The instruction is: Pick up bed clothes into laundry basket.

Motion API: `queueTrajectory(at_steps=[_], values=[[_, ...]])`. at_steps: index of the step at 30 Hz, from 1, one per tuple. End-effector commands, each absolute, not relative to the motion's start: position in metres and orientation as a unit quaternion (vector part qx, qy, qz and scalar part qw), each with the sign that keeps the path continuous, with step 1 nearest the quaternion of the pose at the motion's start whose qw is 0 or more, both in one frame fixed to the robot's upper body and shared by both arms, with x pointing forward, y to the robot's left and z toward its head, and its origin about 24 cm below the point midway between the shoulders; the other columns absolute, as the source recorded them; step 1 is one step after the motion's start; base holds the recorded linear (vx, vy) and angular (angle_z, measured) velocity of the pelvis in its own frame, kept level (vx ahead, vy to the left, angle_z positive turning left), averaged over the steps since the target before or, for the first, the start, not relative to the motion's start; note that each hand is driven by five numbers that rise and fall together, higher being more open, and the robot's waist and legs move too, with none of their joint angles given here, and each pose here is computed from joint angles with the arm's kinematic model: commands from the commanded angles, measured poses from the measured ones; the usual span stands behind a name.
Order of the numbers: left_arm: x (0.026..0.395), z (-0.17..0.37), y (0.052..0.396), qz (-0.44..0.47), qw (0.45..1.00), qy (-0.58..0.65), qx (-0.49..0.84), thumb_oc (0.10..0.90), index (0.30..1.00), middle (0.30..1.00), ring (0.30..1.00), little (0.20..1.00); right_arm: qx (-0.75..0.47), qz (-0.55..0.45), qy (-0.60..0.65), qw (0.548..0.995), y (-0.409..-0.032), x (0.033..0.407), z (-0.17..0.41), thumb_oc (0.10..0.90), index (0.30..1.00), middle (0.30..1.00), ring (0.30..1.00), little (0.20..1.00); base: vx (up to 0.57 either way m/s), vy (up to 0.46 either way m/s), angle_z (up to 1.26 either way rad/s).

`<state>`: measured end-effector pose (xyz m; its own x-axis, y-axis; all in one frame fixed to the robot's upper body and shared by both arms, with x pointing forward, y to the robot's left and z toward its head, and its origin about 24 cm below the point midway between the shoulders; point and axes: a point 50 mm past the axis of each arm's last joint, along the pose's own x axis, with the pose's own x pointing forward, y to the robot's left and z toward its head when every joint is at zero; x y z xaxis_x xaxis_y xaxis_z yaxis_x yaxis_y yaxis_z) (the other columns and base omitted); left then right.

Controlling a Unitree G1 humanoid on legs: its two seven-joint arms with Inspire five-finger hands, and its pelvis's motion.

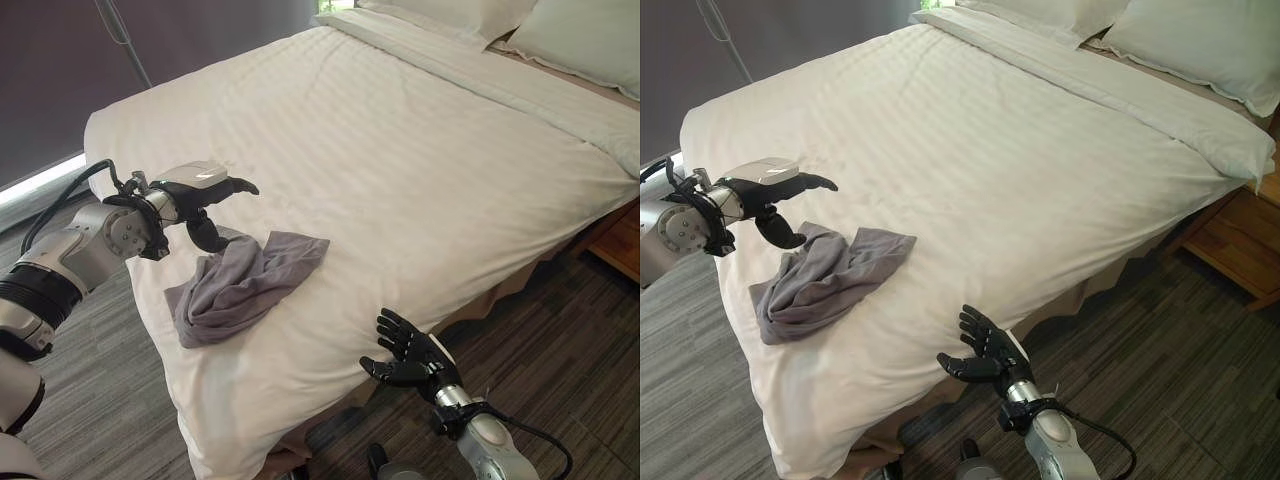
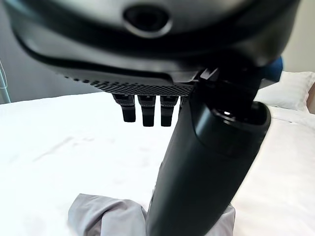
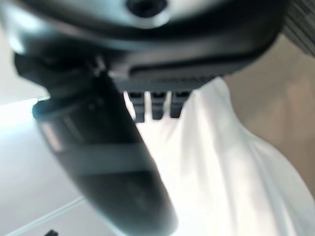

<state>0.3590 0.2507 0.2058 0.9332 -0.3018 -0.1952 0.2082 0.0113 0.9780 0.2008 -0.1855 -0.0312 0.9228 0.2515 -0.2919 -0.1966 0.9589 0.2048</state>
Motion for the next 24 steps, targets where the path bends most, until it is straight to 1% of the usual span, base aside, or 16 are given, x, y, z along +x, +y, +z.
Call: queueTrajectory(at_steps=[1,6,13,15,18,21,23,24], values=[[0.362,0.285,0.262,-0.067,0.709,-0.102,0.695,0.8,0.9,0.9,0.9,0.9,0.095,0.191,0.113,0.97,-0.162,0.207,-0.015,0.8,0.9,0.9,0.9,0.9,0.0,0.0,0.0],[0.363,0.273,0.265,-0.067,0.709,-0.09,0.696,0.8,0.9,0.9,0.9,0.9,0.095,0.201,0.118,0.968,-0.159,0.206,-0.017,0.8,0.9,0.9,0.9,0.9,0.0,0.0,0.0],[0.368,0.25,0.274,-0.069,0.715,-0.044,0.694,0.8,0.9,0.9,0.9,0.9,0.09,0.207,0.126,0.966,-0.158,0.204,-0.019,0.8,0.9,0.9,0.9,0.9,0.0,-0.001,-0.01],[0.373,0.235,0.282,-0.056,0.711,-0.012,0.701,0.8,0.9,0.9,0.9,0.9,0.094,0.212,0.13,0.964,-0.155,0.203,-0.021,0.8,0.9,0.9,0.9,0.9,-0.04,-0.004,-0.08],[0.379,0.219,0.29,-0.041,0.725,0.025,0.687,0.8,0.9,0.9,0.9,0.9,0.097,0.221,0.136,0.961,-0.152,0.202,-0.022,0.8,0.9,0.9,0.9,0.9,-0.06,-0.003,-0.12],[0.38,0.187,0.305,-0.03,0.723,0.094,0.684,0.8,0.9,0.9,0.9,0.9,0.095,0.232,0.141,0.958,-0.148,0.202,-0.023,0.8,0.9,0.9,0.9,0.9,-0.07,-0.007,-0.21],[0.38,0.176,0.309,-0.021,0.732,0.115,0.671,0.8,0.9,0.9,0.9,0.9,0.094,0.238,0.142,0.956,-0.146,0.202,-0.023,0.8,0.9,0.9,0.9,0.9,-0.07,0.006,-0.18],[0.377,0.161,0.315,-0.011,0.746,0.139,0.652,0.8,0.9,0.9,0.9,0.9,0.099,0.241,0.144,0.955,-0.144,0.203,-0.024,0.8,0.9,0.9,0.9,0.9,-0.06,-0.001,-0.04]])
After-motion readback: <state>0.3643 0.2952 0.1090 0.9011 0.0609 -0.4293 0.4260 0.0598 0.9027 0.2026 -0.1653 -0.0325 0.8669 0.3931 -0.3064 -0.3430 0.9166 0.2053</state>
